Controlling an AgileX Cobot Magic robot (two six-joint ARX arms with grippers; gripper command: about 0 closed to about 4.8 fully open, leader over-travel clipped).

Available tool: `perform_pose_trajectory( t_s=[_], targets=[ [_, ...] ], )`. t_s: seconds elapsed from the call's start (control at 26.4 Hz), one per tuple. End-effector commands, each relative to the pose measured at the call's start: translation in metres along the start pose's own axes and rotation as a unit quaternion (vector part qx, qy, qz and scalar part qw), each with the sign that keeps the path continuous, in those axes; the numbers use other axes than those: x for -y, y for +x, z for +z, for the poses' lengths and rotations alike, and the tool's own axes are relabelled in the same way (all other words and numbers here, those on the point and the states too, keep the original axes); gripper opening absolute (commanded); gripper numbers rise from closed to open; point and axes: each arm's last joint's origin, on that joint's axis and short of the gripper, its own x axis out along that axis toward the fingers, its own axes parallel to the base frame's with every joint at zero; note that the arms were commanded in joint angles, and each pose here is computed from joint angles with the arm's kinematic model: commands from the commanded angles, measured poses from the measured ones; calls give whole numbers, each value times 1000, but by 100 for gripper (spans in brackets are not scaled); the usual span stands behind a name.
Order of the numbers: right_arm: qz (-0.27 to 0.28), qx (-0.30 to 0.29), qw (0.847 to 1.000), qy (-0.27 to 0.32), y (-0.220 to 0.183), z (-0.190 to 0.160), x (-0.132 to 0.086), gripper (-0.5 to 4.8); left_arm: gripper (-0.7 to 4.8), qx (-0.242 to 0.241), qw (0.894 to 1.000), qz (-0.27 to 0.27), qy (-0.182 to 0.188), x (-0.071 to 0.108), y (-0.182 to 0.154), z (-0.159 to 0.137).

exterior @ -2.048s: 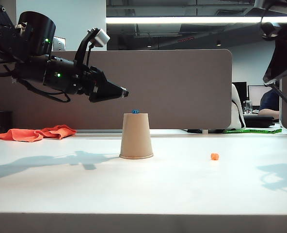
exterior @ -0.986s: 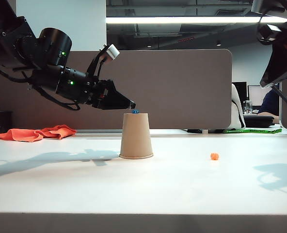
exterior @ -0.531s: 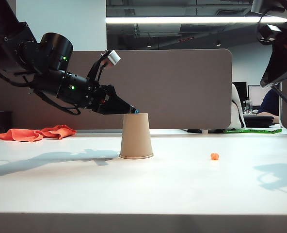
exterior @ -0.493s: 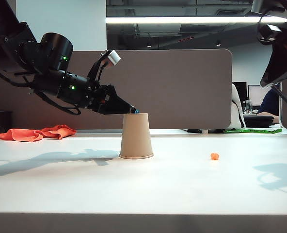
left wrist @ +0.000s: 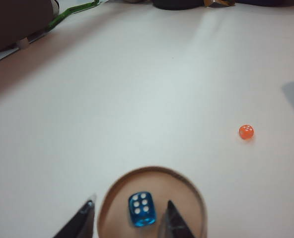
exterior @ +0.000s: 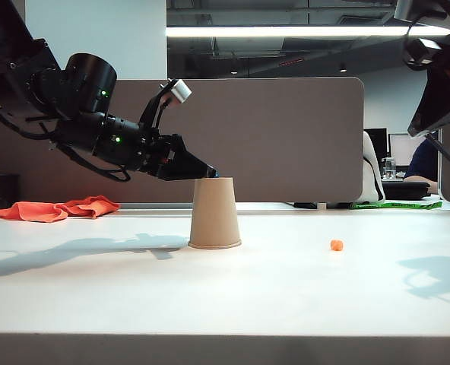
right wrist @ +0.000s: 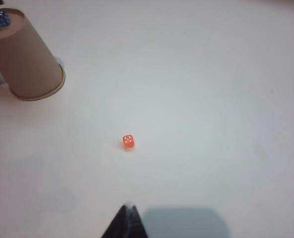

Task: Throw the dice onto the paper cup, compare its value with the values of the other dice on the table, place the die with the higher value on the paper cup, and take no action if both dice have the same value.

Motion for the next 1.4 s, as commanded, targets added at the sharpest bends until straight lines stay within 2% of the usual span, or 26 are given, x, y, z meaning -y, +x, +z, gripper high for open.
perform_pose_trajectory(
  t_s=[0.04, 0.27, 1.1, 1.14, 1.18, 1.4],
  targets=[
    [2, 7, 1000, -2, -1, 2, 0, -6, 184, 11, 1000, -8, 10, 2, 4, 4],
    [3, -7, 1000, 0, -1, 0, 0, -6, 184, 28, 999, -14, 30, 9, 11, 11],
    [3, -3, 1000, -1, -1, 0, 0, -6, 172, 7, 1000, -24, 5, 11, 12, 5],
    [3, -3, 1000, -1, -1, 0, 0, -6, 161, 7, 1000, -24, 5, 11, 12, 5],
    [3, -3, 1000, -1, -1, 0, 0, -6, 122, 7, 1000, -24, 5, 11, 12, 6],
    [3, -3, 1000, -1, -1, 1, 0, -6, 119, 7, 1000, -24, 5, 11, 12, 6]
  ],
)
